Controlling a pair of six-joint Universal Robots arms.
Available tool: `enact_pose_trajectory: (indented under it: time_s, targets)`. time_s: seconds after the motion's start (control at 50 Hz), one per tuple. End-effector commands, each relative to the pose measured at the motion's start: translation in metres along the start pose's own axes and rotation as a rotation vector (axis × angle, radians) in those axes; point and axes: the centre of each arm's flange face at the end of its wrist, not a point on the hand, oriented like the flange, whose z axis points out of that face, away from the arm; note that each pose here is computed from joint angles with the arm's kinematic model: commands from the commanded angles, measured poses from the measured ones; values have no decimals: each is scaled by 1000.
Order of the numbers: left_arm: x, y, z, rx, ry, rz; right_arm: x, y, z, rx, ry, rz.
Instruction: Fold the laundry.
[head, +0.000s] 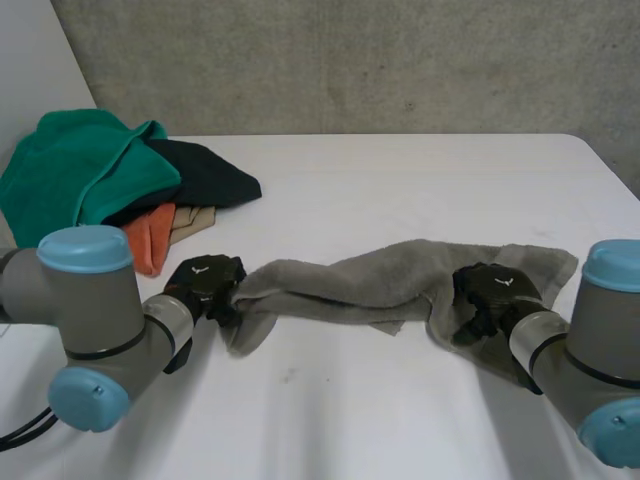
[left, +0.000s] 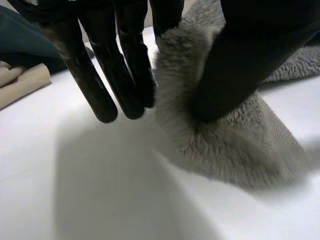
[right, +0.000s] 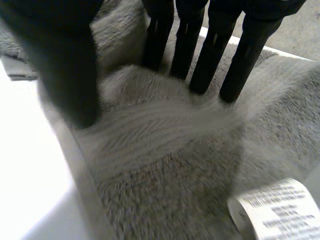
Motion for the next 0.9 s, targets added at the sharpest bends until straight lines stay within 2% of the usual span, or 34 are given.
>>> enact_pose_trajectory:
  time_s: [0.02, 0.06, 0.12, 0.2, 0.26, 0.32, 0.42, 0.48, 0.6, 0.68, 0.72, 0.74, 0.76, 0.8, 0.82, 0.9]
  targets:
    - [-3, -15, 6, 48, -23, 5, 6, -7, 9, 64, 63, -6]
    - [-4, -26, 3, 80, -37, 6, 8, -21, 4, 106, 72, -19]
    - [-9, -71, -19, 215, -74, 4, 11, -51, -9, 192, 89, -65]
    - [-12, -115, -47, 357, -93, 7, 20, -101, -40, 286, 139, -221]
    - [-14, -143, -70, 454, -104, 27, 34, -122, -51, 289, 187, -304]
    - [-14, -163, -94, 520, -122, 66, 43, -137, -69, 190, 182, -447]
    - [-13, -148, -91, 447, -131, 151, 37, -141, -86, 56, 91, -563]
    - [-13, -131, -77, 382, -138, 222, 37, -141, -84, 41, 65, -562]
    - [-11, -102, -38, 283, -124, 326, 39, -121, -37, 9, 26, -558]
    - [-11, -101, -1, 324, -124, 345, 43, -116, -10, 19, 34, -563]
    - [-11, -113, 11, 386, -137, 354, 47, -128, 1, 74, 71, -576]
    - [-11, -124, 16, 429, -147, 358, 54, -145, 10, 151, 134, -584]
    - [-11, -154, 20, 542, -168, 368, 58, -157, 13, 203, 174, -587]
    - [-11, -187, 16, 669, -189, 374, 66, -186, 16, 327, 269, -595]
    - [-14, -219, 10, 802, -220, 376, 74, -216, 13, 466, 366, -595]
    - [-19, -281, -13, 1115, -292, 362, 78, -274, -9, 788, 489, -572]
